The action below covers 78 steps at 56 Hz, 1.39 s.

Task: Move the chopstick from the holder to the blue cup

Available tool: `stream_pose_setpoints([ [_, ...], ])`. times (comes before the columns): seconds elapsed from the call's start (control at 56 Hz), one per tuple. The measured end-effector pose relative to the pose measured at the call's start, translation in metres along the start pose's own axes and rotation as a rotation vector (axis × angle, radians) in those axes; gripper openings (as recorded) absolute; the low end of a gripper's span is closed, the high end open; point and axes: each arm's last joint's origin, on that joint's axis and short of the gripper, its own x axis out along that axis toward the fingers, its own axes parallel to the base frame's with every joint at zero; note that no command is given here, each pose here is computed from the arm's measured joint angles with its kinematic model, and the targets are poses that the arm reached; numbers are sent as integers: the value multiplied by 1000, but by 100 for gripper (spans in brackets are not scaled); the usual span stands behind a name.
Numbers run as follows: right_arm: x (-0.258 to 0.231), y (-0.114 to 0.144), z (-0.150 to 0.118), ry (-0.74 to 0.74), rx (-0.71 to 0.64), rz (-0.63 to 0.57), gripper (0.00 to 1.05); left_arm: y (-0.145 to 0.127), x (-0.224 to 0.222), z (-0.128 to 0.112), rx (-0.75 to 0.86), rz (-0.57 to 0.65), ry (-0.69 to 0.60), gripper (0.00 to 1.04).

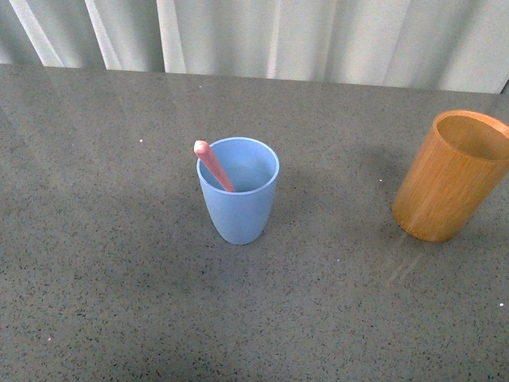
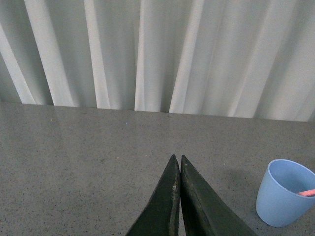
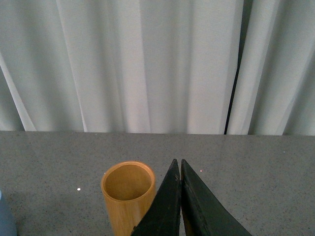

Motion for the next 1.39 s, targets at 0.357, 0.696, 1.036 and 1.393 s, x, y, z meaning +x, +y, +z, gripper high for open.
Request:
stream_pose_setpoints([
  [0.357,-11,0,0,-2,0,0,1,0,0,0,0,0,0,4],
  [0.696,-23,0,-4,32,0,0,1,0,0,0,0,0,0,4],
  [1.036,-26,0,-2,4,0,0,1,0,0,0,0,0,-1,4],
  [1.393,-26,0,-2,4,0,0,58,0,0,0,0,0,-1,63],
])
